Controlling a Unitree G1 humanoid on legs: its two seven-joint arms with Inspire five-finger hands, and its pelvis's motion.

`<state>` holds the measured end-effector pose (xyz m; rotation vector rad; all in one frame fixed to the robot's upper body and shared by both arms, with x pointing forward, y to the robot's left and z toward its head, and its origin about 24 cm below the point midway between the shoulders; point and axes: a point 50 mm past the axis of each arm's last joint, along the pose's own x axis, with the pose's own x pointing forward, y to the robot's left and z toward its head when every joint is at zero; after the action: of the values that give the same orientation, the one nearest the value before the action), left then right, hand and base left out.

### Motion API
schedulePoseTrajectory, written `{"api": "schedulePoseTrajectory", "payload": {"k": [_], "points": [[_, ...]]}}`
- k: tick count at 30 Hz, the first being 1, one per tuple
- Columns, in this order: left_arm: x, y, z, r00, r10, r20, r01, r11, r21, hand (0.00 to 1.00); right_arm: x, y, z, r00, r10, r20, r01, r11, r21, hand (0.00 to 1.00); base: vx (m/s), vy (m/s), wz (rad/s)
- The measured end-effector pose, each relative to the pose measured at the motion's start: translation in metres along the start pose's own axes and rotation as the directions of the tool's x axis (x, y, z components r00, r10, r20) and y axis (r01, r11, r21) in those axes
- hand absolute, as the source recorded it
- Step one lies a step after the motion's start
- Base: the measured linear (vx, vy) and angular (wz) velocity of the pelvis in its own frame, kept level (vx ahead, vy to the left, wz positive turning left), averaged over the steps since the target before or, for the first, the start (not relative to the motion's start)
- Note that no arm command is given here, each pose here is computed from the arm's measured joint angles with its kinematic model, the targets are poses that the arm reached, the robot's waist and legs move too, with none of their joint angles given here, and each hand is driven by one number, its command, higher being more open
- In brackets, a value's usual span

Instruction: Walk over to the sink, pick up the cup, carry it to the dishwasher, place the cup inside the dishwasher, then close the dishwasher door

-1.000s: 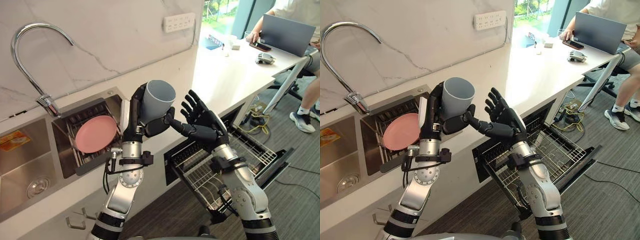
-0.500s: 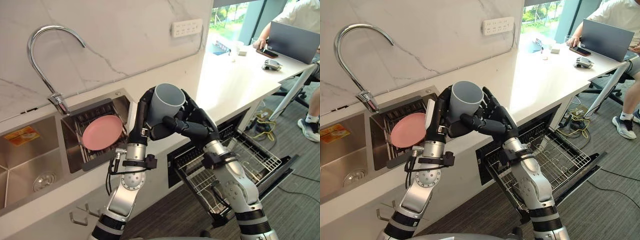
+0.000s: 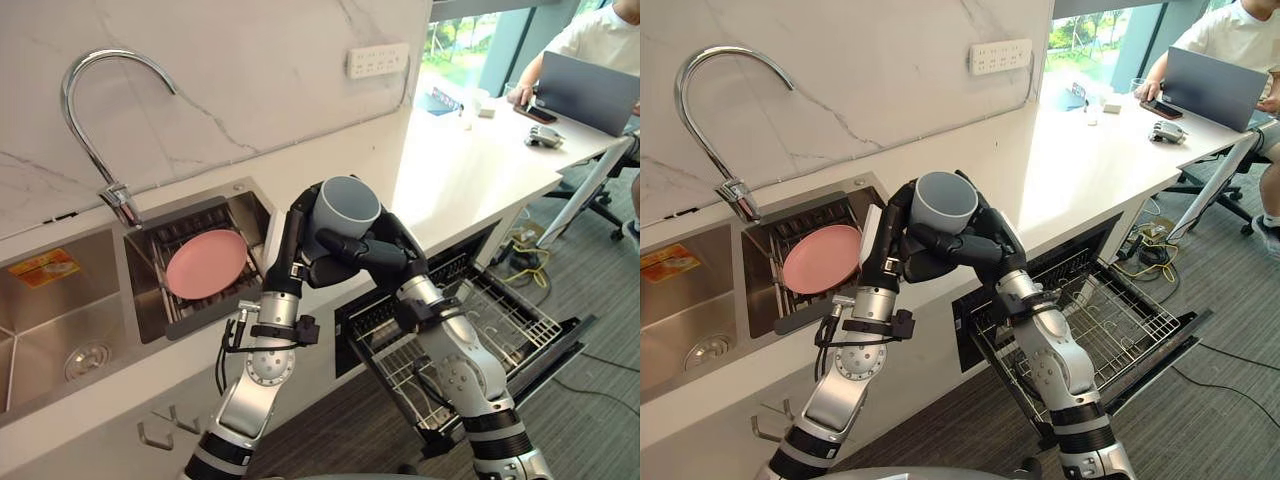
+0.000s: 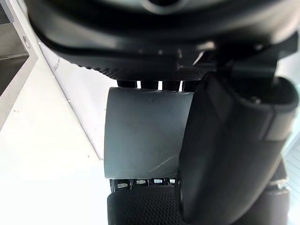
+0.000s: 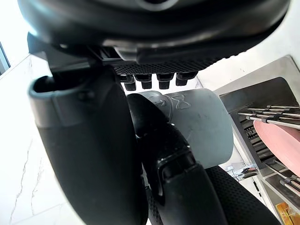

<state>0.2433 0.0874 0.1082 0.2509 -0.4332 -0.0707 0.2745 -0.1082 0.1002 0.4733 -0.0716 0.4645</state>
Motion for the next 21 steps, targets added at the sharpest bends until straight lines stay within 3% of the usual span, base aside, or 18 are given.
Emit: {"api": "schedulePoseTrajectory", "payload": {"k": [16, 17, 21], "points": [[0.0, 0.0, -0.001, 1.0, -0.016, -0.011, 0.016, 0.999, -0.033, 0.0, 0.012, 0.008, 0.005, 1.0, 0.017, -0.01, -0.016, 1.0, 0.003, 1.0, 0.0, 0.0, 0.0], [0.0, 0.001, -0.001, 1.0, -0.017, -0.011, 0.016, 0.999, -0.031, 0.0, 0.013, 0.009, 0.005, 1.0, 0.017, -0.013, -0.017, 1.0, 0.005, 0.0, 0.0, 0.0, 0.0], [0.0, 0.002, -0.003, 1.0, -0.013, -0.019, 0.012, 1.0, -0.024, 0.0, 0.013, 0.007, 0.001, 0.999, 0.009, -0.034, -0.009, 1.0, 0.01, 0.0, 0.0, 0.0, 0.0]]}}
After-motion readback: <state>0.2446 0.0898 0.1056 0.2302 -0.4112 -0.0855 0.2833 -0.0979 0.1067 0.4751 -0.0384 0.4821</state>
